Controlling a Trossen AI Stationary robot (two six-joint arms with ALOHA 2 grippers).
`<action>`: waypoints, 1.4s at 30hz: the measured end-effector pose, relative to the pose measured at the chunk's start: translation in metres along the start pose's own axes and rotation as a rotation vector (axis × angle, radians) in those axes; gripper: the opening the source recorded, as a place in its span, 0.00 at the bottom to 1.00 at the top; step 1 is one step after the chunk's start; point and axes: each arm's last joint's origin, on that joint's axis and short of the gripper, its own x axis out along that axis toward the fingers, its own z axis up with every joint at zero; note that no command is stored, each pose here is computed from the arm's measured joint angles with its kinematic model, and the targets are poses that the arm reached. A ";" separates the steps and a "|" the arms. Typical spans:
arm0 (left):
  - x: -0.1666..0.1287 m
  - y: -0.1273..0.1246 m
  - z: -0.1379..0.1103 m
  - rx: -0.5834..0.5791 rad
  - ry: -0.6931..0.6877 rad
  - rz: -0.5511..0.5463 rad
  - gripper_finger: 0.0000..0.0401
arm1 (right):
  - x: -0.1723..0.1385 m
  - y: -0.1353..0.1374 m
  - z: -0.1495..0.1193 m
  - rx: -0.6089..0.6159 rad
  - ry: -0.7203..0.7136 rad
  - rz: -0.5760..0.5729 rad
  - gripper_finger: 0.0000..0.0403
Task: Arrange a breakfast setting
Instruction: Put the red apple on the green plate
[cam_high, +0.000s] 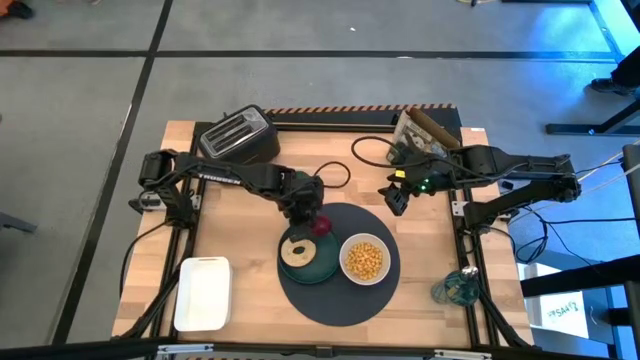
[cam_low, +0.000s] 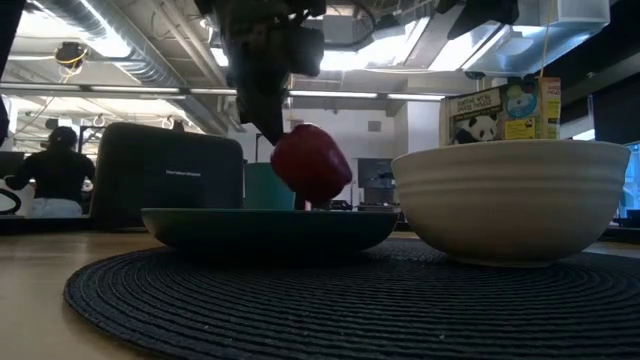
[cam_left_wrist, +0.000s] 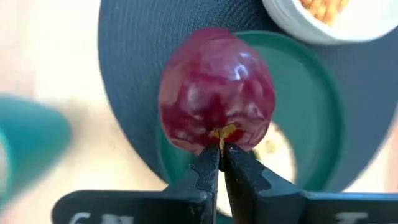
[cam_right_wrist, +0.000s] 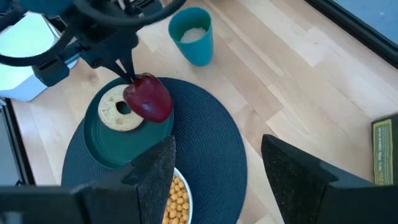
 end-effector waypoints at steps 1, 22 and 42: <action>0.000 0.000 0.000 0.049 -0.003 0.015 0.04 | 0.000 0.000 0.000 0.000 0.000 0.000 0.57; 0.001 -0.014 -0.006 0.952 0.112 0.448 0.06 | 0.000 0.000 0.000 -0.025 -0.006 0.002 0.57; -0.001 -0.040 -0.005 1.652 0.305 0.743 0.06 | 0.000 0.000 0.001 -0.012 -0.023 -0.014 0.57</action>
